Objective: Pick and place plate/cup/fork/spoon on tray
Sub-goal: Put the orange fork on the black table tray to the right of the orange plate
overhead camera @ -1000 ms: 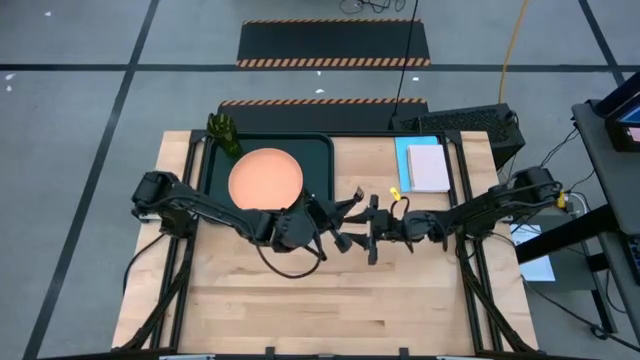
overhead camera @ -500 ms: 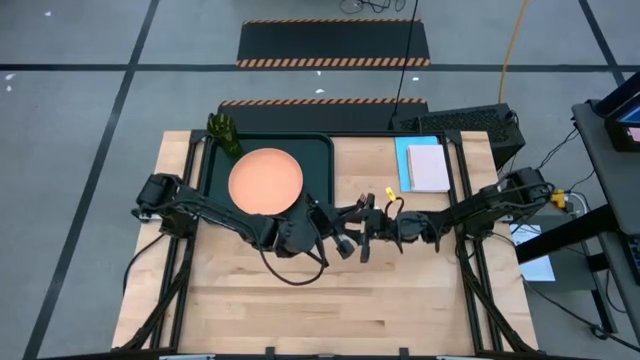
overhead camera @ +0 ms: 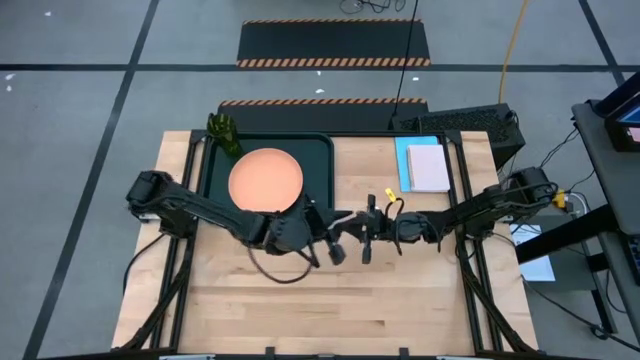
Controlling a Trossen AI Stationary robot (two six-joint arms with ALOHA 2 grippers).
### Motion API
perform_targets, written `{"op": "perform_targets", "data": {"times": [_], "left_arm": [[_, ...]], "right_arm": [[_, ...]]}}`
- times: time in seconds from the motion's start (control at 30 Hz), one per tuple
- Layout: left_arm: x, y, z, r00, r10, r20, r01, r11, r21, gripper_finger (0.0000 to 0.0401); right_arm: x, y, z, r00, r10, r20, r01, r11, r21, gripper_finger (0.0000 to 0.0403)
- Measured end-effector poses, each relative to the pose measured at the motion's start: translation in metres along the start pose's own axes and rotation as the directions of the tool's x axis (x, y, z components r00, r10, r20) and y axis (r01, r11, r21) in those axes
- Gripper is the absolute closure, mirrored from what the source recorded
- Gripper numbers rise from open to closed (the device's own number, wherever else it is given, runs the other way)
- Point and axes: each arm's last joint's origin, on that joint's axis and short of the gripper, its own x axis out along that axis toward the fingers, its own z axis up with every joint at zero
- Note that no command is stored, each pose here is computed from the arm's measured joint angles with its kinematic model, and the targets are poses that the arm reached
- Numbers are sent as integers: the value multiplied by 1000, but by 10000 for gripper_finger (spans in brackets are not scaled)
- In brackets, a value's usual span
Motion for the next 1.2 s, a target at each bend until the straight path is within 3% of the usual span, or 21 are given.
{"op": "perform_targets", "data": {"times": [0.2, 0.43, 0.57, 0.7, 0.9, 1.1, 1.2], "left_arm": [[-31, 10, 12, 993, -3, -120, 6, 1000, 23, 275], [-37, 15, 2, 972, -57, -228, 66, 997, 30, 260], [-32, 14, -13, 968, -72, -239, 89, 994, 63, 257], [-22, 22, -30, 971, -160, -176, 163, 987, 0, 256], [-11, 38, -54, 980, -197, -20, 197, 980, 19, 256], [11, 49, -74, 945, -326, 11, 326, 945, -28, 256], [23, 53, -85, 945, -327, 13, 328, 943, -60, 256]], "right_arm": [[-13, -8, 9, 994, -18, -105, 18, 1000, 5, 401], [-21, -19, 6, 954, 152, -260, -113, 981, 159, 401], [-22, -21, 2, 934, 183, -306, -131, 974, 183, 402], [-21, -22, 3, 938, 183, -293, -130, 973, 192, 402], [-21, -23, 2, 933, 197, -303, -141, 970, 198, 402], [-20, -22, 1, 924, 225, -308, -172, 967, 190, 402], [-17, -24, 0, 928, 221, -300, -169, 967, 192, 402]]}}
